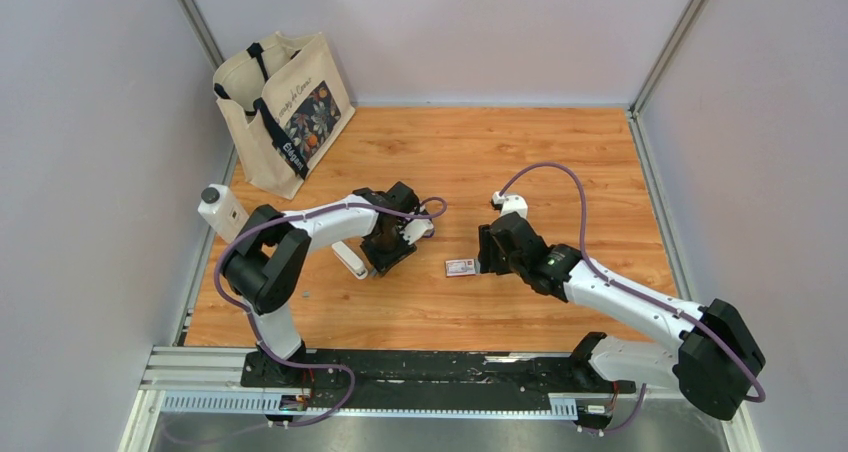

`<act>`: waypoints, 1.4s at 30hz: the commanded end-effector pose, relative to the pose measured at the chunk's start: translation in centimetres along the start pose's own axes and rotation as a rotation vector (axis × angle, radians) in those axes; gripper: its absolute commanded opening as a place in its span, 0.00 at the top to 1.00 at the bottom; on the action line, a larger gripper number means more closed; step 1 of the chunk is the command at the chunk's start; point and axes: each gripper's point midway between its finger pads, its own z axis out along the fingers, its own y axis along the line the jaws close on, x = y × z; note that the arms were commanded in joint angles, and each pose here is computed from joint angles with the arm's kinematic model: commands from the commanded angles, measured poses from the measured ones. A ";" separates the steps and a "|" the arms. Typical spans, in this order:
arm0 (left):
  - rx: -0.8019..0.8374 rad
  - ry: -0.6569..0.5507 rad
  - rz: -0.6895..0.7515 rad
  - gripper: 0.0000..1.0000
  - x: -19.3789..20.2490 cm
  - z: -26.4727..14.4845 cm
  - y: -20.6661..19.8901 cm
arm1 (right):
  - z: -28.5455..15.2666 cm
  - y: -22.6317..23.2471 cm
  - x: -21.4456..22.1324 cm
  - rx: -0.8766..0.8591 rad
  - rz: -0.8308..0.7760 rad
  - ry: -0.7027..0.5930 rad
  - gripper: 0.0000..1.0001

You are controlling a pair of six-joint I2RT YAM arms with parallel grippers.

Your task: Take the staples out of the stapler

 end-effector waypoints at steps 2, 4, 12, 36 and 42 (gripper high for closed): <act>0.024 -0.004 -0.018 0.57 -0.5 0.3 -0.6 | 0.0 0.3 -1.8 -0.007 0.014 -0.059 0.46; 0.034 0.000 -0.015 0.60 -0.1 0.4 -0.8 | 0.0 0.4 -1.7 -0.009 0.010 -0.057 0.46; 0.062 0.001 -0.008 0.70 0.2 0.3 -1.4 | 0.1 0.3 -1.8 -0.004 0.007 -0.055 0.46; 0.607 -0.721 0.068 0.88 -13.3 -26.9 -6.8 | -8.4 6.8 -10.6 -0.350 -0.021 -0.247 0.39; 0.948 -0.926 -0.039 0.86 -14.0 -32.2 -7.5 | -15.0 10.4 -13.9 -0.607 -0.033 -0.365 0.36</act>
